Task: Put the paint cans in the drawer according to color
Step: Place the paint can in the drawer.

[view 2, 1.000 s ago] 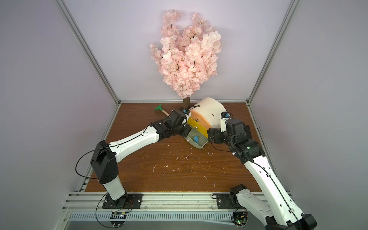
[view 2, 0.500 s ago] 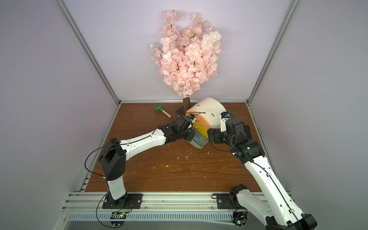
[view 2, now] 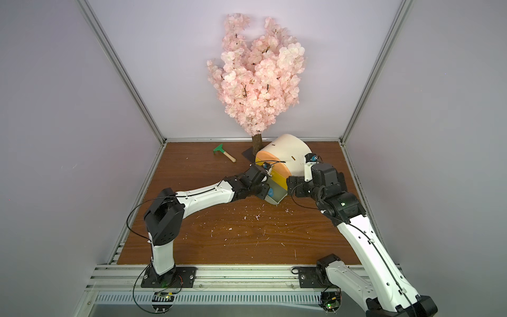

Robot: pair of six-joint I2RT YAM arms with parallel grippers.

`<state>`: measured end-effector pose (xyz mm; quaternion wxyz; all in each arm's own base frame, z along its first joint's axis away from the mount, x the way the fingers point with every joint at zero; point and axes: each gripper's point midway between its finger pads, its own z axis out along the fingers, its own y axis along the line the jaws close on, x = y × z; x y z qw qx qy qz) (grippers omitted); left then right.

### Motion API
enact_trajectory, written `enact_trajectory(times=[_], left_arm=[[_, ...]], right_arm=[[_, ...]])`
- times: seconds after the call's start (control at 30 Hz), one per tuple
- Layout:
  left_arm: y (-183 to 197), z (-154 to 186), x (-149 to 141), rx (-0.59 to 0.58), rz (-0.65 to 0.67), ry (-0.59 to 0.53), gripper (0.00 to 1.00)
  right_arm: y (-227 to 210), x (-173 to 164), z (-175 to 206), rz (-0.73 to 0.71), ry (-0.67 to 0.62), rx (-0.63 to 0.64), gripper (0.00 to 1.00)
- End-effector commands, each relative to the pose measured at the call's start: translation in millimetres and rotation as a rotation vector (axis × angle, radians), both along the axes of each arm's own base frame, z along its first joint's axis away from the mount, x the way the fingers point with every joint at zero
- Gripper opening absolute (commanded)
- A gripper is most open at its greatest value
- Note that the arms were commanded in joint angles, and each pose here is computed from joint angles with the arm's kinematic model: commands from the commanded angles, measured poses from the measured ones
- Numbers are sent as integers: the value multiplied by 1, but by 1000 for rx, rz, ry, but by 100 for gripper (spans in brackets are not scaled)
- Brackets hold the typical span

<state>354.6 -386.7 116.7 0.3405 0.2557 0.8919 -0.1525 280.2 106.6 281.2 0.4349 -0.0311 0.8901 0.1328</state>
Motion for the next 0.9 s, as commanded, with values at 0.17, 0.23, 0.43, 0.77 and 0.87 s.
enact_trajectory(times=[0.17,0.23,0.43,0.77,0.87], left_arm=[[-8,-4,4,1,0,-20,39],[-8,-1,5,0,2,-25,43],[-6,15,5,-24,8,-53,45],[11,79,2,-167,69,-180,46],[28,91,1,-219,142,-204,45]], right_arm=[[-3,-1,23,-17,-50,16,98],[-2,-1,22,-16,-50,16,98],[-1,-1,18,-13,-44,17,98],[4,5,21,-4,-56,40,98],[6,17,36,-19,-99,51,98]])
